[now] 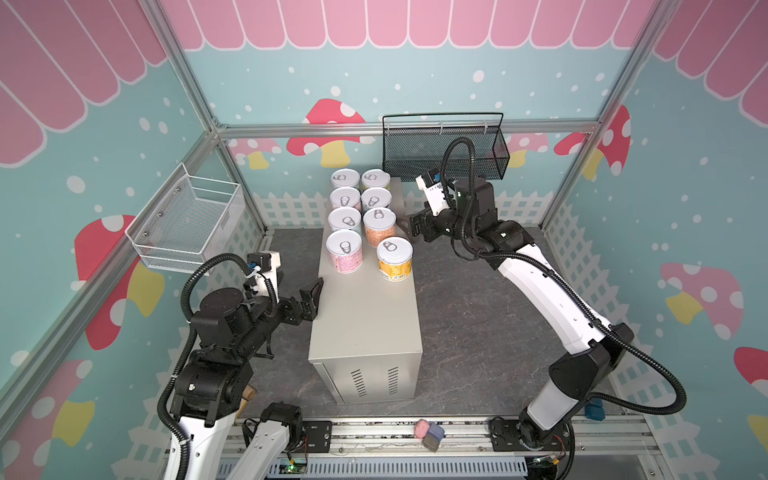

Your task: Place and organize the canned foods onto the counter

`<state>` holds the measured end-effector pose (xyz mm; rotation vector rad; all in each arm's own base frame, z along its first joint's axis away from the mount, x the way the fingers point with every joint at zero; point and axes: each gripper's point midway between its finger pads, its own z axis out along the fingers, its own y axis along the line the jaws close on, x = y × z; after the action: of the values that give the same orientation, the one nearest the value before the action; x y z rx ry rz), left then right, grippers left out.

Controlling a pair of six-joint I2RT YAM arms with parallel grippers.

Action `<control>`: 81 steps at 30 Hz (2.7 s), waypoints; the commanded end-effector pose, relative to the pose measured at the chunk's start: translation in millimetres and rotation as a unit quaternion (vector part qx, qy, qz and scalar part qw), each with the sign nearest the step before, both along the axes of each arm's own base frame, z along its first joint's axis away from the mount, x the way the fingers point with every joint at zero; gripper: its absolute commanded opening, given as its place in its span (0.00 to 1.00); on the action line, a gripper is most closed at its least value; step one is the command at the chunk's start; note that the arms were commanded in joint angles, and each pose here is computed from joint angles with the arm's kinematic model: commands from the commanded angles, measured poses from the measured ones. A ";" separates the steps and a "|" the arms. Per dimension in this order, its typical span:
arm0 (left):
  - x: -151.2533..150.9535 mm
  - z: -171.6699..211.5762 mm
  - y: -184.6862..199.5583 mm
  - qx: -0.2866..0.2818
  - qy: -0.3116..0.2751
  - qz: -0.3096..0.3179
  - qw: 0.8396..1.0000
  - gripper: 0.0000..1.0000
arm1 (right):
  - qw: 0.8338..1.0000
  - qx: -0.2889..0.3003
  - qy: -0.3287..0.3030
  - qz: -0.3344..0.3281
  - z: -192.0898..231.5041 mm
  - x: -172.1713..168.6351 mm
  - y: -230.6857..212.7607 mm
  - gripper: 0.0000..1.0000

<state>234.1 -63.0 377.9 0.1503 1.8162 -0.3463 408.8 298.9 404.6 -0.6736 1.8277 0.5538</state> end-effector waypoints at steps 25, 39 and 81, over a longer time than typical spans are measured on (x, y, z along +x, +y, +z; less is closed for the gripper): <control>-0.2 1.1 -1.0 0.012 -0.011 -0.003 1.000 1.00 | 1.000 -0.002 -0.016 -0.001 8.3 8.8 5.9 0.99; 0.8 2.9 -2.7 0.012 -0.012 -0.006 1.000 0.99 | 0.999 -0.015 -0.025 -0.027 13.1 5.6 -8.4 0.99; -0.1 2.1 -3.5 0.012 -0.013 -0.008 1.000 0.99 | 0.999 -0.009 -0.047 0.011 20.8 -6.0 -2.1 0.99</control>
<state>234.0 -66.1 379.4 0.1655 1.8082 -0.3494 411.6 304.4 409.7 -0.7211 1.7872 0.5383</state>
